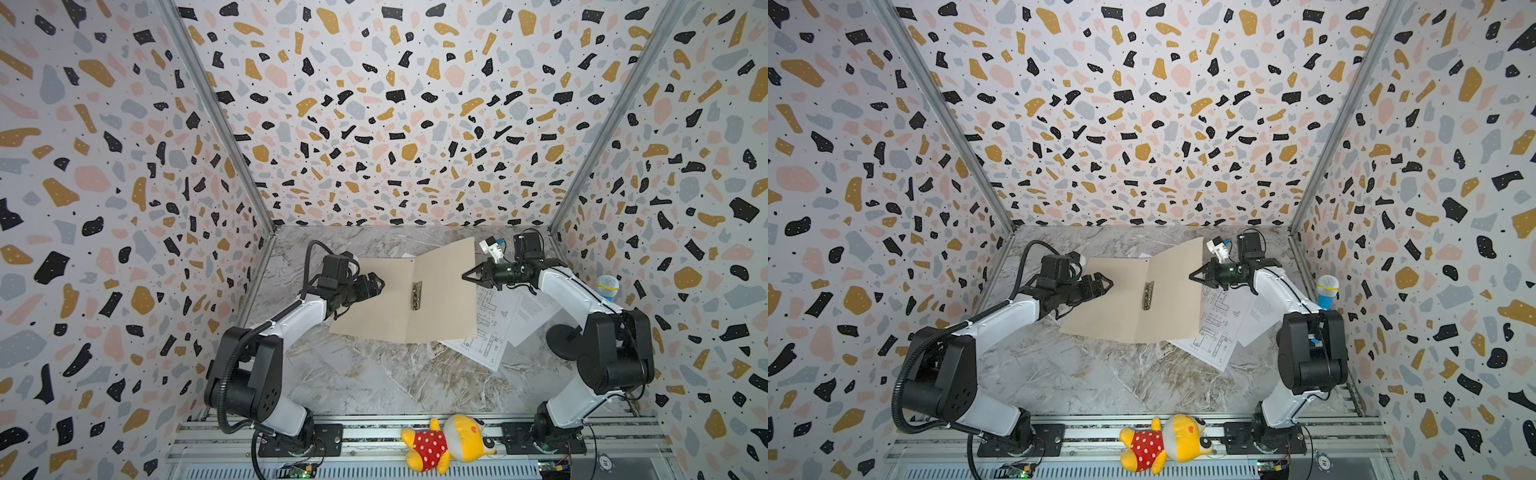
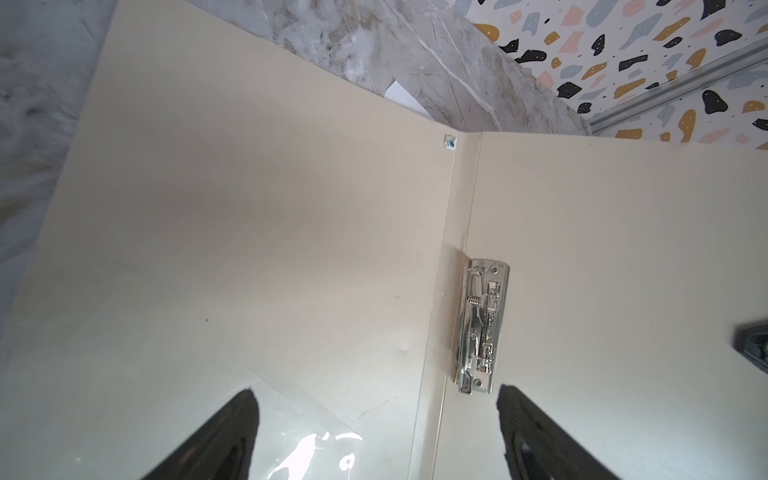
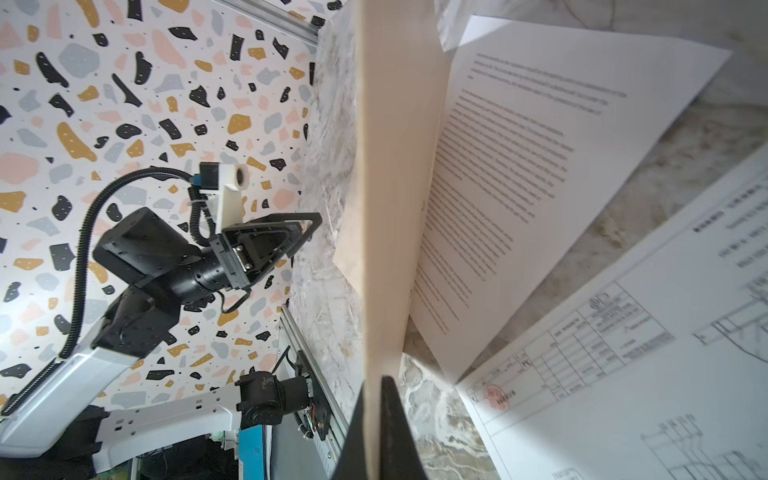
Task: Put the files into the folder
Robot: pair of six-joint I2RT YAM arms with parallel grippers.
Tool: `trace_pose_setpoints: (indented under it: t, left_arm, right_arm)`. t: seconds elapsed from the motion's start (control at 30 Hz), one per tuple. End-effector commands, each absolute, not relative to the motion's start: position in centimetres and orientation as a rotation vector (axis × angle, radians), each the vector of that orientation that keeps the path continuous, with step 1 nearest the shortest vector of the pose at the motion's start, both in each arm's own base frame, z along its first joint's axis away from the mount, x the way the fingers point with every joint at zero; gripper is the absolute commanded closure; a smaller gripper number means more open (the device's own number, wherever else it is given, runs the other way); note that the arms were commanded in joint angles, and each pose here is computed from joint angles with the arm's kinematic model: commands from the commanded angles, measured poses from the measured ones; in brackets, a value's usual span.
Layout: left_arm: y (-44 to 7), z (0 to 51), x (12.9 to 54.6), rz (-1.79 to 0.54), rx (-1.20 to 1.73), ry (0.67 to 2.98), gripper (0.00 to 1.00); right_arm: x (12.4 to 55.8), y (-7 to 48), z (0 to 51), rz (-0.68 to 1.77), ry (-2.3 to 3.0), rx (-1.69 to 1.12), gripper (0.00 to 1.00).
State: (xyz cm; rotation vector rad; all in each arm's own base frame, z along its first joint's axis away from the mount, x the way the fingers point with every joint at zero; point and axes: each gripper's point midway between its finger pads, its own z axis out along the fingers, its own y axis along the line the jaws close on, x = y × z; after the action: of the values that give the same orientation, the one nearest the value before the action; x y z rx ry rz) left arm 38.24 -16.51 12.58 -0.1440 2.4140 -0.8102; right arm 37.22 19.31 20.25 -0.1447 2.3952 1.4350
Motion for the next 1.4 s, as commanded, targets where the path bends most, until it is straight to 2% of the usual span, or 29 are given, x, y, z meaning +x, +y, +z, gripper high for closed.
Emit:
trace_pose_setpoints:
  t: [0.0,0.4,0.83,0.97,1.0,1.03,1.07,1.27,1.37]
  left_arm:
    - [-16.6,13.8,38.1,-0.822,-0.119,2.37,0.09]
    - [-16.4,13.1,37.4,-0.824,-0.123,2.383,0.09]
    - [-16.7,11.0,36.6,-0.852,-0.159,2.421,0.1]
    - [-16.9,10.3,37.0,-0.852,-0.164,2.439,0.1]
    - [-17.0,10.3,37.3,-0.849,-0.163,2.437,0.1]
    - [-17.0,10.4,37.7,-0.845,-0.159,2.435,0.1]
    - [-17.1,10.7,38.2,-0.837,-0.155,2.431,0.1]
    - [-17.7,11.7,42.3,-0.786,-0.123,2.413,0.06]
    - [-18.1,11.4,44.5,-0.748,-0.1,2.433,0.06]
  right_arm:
    - [36.4,20.6,25.3,1.514,2.265,-0.25,1.0]
    - [30.3,25.2,19.2,1.596,2.409,-0.253,1.0]
    - [30.7,25.4,11.0,1.376,2.613,-0.186,1.0]
    - [30.6,24.7,9.6,1.304,2.65,-0.194,0.79]
    - [30.8,24.4,9.6,1.297,2.649,-0.19,0.67]
    - [31.1,24.1,9.7,1.279,2.644,-0.189,0.52]
    - [31.5,23.8,9.8,1.254,2.641,-0.188,0.42]
    - [35.0,20.8,10.3,1.029,2.622,-0.125,0.19]
    - [37.3,19.2,9.9,0.896,2.641,-0.083,0.13]
